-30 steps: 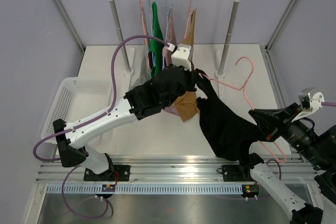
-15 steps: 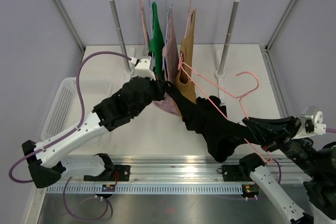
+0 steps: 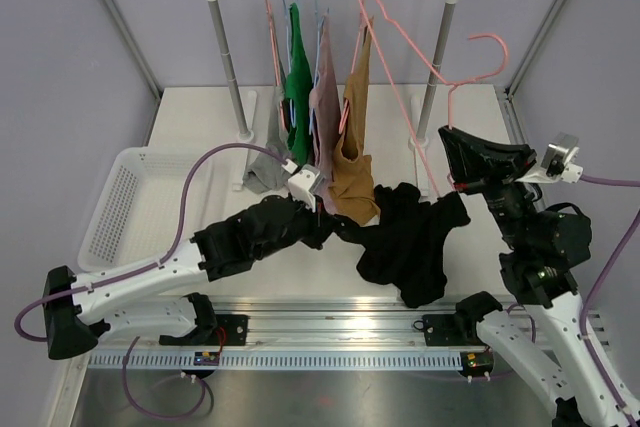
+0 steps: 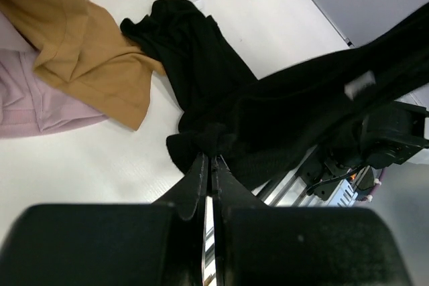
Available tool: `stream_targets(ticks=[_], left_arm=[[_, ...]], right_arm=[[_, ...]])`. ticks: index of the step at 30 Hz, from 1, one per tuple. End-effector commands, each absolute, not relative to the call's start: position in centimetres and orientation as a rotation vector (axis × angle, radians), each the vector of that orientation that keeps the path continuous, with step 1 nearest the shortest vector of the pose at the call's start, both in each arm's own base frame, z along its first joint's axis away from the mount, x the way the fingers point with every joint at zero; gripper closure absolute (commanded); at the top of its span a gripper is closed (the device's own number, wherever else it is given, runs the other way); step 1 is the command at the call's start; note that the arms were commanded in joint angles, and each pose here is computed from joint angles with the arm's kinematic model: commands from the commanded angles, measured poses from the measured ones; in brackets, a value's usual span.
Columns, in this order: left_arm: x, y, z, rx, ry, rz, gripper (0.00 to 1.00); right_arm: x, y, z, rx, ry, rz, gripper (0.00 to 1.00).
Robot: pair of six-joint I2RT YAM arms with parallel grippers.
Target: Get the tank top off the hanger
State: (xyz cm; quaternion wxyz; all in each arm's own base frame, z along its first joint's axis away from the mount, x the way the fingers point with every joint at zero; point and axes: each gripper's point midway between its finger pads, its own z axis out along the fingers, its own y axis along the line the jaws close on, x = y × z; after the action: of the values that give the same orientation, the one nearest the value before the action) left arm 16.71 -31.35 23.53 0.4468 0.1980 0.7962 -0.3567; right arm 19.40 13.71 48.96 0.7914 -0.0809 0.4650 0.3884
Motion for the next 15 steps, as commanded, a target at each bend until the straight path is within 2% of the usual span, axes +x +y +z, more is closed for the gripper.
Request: stream_targets(ticks=[1, 2, 4, 5, 6, 7, 8, 9, 11, 15], left_arm=[[17.1, -31.3, 24.8, 0.401, 1.931, -0.931, 1.00], [16.9, -31.3, 24.6, 0.399, 1.935, -0.944, 1.00], [17.0, -31.3, 24.7, 0.380, 1.938, -0.941, 1.00], [17.3, -31.0, 24.6, 0.362, 1.951, -0.921, 1.00], [18.1, -30.1, 24.0, 0.325, 1.987, -0.830, 1.00], [18.6, -29.4, 23.5, 0.293, 2.017, -0.767, 1.00], [18.9, -28.7, 23.2, 0.256, 2.046, -0.716, 1.00], [19.2, -27.5, 22.9, 0.239, 2.074, -0.634, 1.00], [19.2, -27.1, 22.7, 0.240, 2.090, -0.607, 1.00], [18.3, -26.4, 23.3, 0.256, 2.095, -0.636, 1.00]], right_arm=[[16.6, 9.6, 54.6, -0.074, 0.635, 0.724, 1.00], [15.2, 9.0, 55.3, -0.065, 0.539, 0.736, 1.00], [16.1, 8.7, 54.3, -0.031, 0.595, 0.724, 1.00], [19.0, 9.0, 51.3, 0.007, 0.812, 0.682, 1.00], [18.9, 7.5, 52.9, 0.079, 0.859, 0.653, 1.00], [19.7, 7.3, 52.1, 0.091, 0.953, 0.612, 1.00], [21.2, 7.6, 48.5, 0.083, 1.151, 0.548, 1.00], [21.1, 7.3, 49.5, 0.080, 1.197, 0.520, 1.00], [21.5, 7.4, 46.3, 0.062, 1.387, 0.467, 1.00], [21.2, 6.7, 44.5, 0.105, 1.491, 0.440, 1.00]])
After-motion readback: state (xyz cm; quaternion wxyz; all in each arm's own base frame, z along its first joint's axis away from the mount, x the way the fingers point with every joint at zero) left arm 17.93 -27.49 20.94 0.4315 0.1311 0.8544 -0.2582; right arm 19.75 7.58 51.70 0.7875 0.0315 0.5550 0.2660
